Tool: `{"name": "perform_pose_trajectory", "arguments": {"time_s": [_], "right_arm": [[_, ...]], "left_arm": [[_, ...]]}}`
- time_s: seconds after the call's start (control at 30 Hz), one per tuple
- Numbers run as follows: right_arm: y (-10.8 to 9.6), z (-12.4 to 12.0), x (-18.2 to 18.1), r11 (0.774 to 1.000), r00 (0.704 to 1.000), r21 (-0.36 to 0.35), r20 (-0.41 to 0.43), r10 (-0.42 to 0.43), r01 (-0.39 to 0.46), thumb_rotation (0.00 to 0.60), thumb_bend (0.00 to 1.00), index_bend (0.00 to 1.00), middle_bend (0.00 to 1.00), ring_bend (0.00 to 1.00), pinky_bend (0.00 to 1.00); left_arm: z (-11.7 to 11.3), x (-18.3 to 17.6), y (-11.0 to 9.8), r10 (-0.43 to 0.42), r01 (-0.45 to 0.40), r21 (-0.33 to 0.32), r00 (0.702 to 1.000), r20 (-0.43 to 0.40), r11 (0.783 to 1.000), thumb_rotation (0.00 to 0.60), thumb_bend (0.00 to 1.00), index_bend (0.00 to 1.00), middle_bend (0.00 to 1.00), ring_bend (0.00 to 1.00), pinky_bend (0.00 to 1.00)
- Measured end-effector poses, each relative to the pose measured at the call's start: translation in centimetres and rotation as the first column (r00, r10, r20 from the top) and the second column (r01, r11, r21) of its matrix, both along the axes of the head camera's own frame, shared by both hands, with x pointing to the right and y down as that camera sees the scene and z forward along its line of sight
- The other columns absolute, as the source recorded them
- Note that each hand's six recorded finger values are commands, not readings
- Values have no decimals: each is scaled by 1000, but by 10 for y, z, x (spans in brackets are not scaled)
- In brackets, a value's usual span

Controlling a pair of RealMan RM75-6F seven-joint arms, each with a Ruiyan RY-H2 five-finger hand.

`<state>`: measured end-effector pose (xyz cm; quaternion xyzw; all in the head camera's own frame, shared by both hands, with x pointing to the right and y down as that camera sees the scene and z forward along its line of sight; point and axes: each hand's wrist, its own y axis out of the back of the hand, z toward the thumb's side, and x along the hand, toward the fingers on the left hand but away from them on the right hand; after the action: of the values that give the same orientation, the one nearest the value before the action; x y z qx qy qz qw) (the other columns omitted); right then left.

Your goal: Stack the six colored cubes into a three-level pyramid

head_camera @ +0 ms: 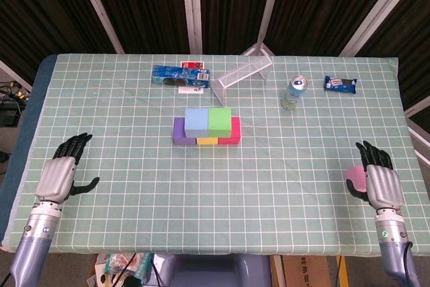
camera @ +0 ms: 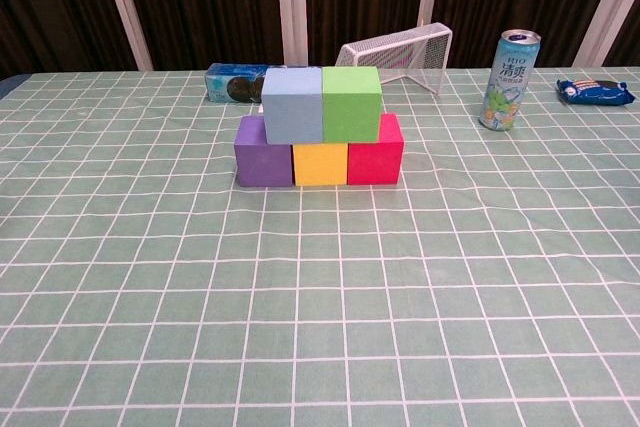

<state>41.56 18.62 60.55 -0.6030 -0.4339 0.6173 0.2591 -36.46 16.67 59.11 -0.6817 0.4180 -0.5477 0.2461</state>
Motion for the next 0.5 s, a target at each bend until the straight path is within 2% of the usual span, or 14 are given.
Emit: {"name": "perform_pose_trajectory", "arguments": {"time_s": [0.27, 0.5], "right_arm": [[-2, 2, 0, 1000, 1000, -1, 13, 9, -9, 600, 383, 0, 0, 0, 0], [-3, 2, 1, 1000, 1000, -1, 23, 22, -22, 600, 384, 0, 0, 0, 0]], "left_arm": [[25, 15, -25, -6, 7, -114, 1000, 8, 993, 600, 336, 0, 41, 0, 77], [42, 39, -51, 21, -15, -171, 999, 30, 985, 600, 336, 0, 43, 0, 77]]}}
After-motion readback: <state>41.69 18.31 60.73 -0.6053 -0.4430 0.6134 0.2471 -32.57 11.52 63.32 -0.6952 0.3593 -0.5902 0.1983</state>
